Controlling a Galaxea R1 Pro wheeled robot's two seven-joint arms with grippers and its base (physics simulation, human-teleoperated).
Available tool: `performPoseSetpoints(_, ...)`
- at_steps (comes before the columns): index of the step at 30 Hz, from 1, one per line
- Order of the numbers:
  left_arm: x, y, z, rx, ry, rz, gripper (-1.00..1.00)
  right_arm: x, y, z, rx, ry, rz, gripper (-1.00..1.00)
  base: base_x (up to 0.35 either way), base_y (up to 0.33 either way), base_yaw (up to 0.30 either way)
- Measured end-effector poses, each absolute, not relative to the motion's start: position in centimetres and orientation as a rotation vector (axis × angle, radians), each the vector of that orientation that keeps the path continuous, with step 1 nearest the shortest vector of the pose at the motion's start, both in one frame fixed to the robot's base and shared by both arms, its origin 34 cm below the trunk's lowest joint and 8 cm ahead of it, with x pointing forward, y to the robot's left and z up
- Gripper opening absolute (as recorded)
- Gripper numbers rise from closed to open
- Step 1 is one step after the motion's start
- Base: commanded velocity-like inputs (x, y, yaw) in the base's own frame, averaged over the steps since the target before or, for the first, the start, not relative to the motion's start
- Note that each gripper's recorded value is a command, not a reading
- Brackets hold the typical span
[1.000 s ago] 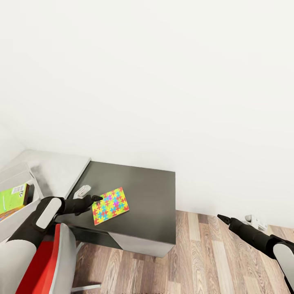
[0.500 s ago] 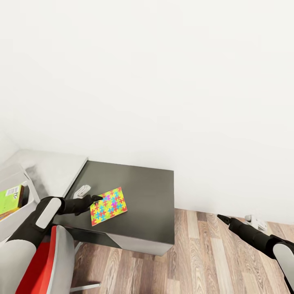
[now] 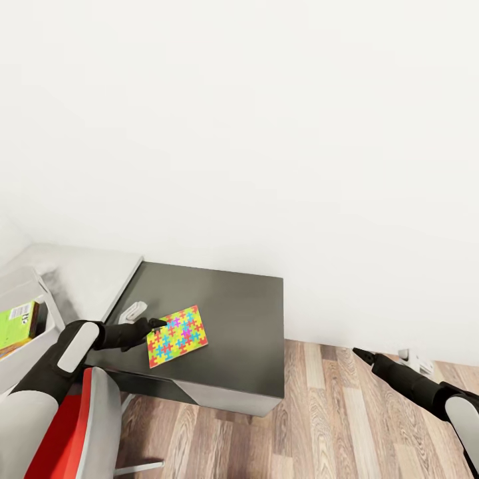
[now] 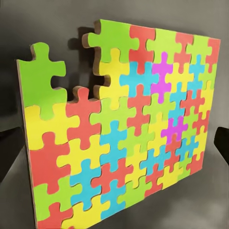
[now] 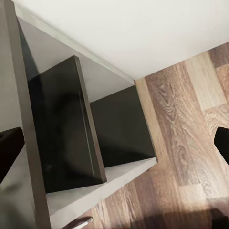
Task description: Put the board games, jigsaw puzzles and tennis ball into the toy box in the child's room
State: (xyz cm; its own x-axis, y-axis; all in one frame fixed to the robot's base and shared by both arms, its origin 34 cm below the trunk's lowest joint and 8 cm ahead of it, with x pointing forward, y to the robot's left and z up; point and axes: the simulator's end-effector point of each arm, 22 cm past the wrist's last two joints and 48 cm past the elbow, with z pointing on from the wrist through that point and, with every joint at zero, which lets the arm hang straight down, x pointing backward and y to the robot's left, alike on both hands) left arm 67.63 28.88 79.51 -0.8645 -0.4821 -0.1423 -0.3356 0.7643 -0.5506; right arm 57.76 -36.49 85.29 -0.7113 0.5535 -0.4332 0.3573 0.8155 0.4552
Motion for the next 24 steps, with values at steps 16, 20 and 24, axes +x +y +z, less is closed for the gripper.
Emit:
performPoseSetpoints(16,67.62,28.92,79.52,-0.638,2.685,-0.762,1.00,57.79,-36.45,85.32,0.669,2.429,0.461,1.00,0.000,-0.105,0.000)
performPoseSetpoints(20,67.63,28.92,79.53,-0.638,2.685,-0.762,1.00,57.79,-36.45,85.32,0.669,2.429,0.461,1.00,0.000,-0.151,0.000)
performPoseSetpoints(24,67.62,28.86,79.51,-0.637,2.685,-0.763,1.00,57.80,-36.44,85.33,0.669,2.429,0.461,1.00,0.000,-0.188,0.000)
